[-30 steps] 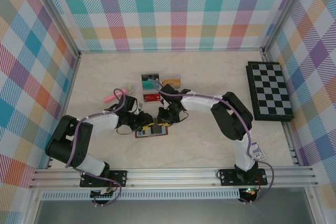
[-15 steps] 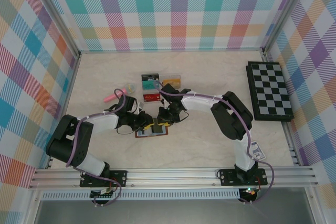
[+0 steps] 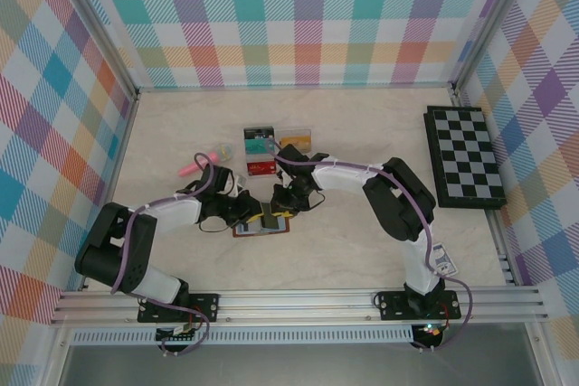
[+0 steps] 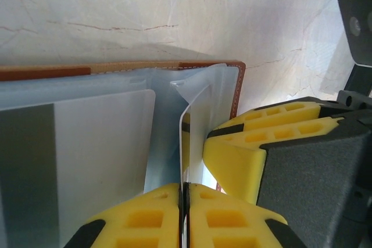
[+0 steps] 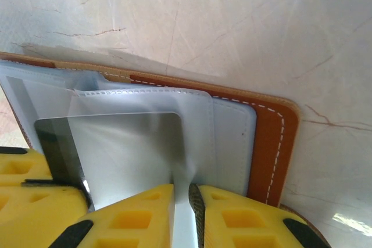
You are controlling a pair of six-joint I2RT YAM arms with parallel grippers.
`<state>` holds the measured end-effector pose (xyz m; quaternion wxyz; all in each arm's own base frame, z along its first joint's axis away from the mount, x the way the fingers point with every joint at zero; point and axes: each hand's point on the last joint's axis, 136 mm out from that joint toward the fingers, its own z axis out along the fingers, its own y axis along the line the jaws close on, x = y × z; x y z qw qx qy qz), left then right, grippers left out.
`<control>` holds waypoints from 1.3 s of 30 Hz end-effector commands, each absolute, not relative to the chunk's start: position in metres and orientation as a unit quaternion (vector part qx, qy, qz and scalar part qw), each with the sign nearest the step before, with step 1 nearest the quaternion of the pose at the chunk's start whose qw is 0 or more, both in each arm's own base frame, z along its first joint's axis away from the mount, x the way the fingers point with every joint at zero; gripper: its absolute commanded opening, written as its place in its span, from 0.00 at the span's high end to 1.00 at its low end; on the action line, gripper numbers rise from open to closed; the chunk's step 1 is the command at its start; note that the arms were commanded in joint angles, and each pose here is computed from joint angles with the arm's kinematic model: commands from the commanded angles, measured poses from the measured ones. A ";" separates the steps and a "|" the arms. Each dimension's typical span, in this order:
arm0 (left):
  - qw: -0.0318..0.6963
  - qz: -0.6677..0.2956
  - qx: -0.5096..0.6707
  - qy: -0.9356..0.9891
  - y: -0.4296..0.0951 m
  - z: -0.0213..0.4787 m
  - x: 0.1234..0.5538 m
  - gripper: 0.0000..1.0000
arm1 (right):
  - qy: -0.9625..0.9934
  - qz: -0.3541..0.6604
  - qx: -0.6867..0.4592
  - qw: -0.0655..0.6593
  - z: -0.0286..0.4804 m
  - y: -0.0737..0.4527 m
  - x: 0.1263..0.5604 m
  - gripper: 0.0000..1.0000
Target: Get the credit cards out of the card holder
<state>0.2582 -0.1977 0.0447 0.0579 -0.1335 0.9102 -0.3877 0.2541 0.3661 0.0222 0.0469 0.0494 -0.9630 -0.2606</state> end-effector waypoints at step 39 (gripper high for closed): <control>0.346 -0.298 0.097 0.884 -0.173 0.222 0.296 1.00 | -0.884 -0.377 0.184 -0.204 0.197 0.315 0.305 0.15</control>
